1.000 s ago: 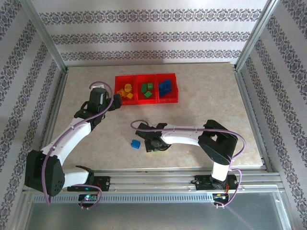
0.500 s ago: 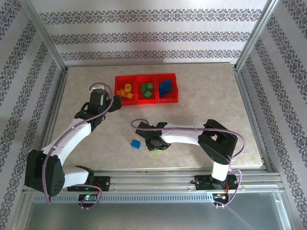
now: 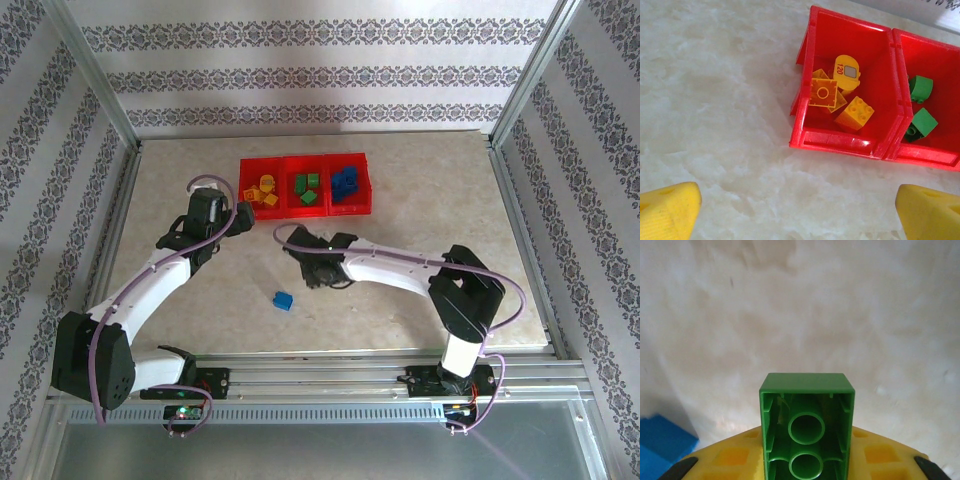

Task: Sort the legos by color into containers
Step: Pick up the lego from the bottom-center of the table, then place the lego in the container.

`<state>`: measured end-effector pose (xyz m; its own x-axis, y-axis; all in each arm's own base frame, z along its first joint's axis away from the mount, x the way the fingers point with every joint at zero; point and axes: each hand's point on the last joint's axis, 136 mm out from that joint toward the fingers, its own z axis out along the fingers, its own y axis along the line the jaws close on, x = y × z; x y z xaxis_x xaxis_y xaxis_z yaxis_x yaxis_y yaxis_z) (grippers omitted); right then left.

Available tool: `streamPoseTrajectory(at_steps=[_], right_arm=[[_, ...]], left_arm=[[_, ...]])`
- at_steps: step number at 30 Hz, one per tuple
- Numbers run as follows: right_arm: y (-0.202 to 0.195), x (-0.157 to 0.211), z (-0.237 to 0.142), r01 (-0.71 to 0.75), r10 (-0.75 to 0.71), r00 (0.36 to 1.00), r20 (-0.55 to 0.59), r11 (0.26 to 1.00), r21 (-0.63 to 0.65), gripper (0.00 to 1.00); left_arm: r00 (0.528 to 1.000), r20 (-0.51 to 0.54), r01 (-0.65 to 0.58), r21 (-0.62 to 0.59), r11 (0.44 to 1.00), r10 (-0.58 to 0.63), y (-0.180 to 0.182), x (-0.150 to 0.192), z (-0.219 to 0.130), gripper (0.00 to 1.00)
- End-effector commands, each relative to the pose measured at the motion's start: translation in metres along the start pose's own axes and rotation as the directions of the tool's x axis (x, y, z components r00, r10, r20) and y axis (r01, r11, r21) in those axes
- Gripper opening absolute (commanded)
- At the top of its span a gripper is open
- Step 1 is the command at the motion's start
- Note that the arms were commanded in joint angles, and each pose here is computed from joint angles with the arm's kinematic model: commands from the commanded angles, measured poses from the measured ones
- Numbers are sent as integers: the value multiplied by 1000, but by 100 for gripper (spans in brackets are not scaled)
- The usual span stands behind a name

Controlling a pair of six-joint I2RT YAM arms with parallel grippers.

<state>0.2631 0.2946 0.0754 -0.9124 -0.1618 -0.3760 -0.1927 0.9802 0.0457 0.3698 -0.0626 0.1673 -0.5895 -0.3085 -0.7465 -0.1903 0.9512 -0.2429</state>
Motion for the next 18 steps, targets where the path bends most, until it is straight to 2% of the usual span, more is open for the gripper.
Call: streamPoseTrajectory(at_steps=[1,10,18], right_arm=[[-3,-51,-22,49,-49,991,124,999,7,30],[4,-152,-28,100,-94,962,257,995,-10,31],[5,-218,14,61,-44,959,280,997,-54,31]], left_arm=[[1000,14,19,-5,1000,-19,6,-1,-2,100],[1000,9,10,-33,999,-10,17,7,-13,100],[1000,8,23,-31,999,-23,23,16,-22,100]])
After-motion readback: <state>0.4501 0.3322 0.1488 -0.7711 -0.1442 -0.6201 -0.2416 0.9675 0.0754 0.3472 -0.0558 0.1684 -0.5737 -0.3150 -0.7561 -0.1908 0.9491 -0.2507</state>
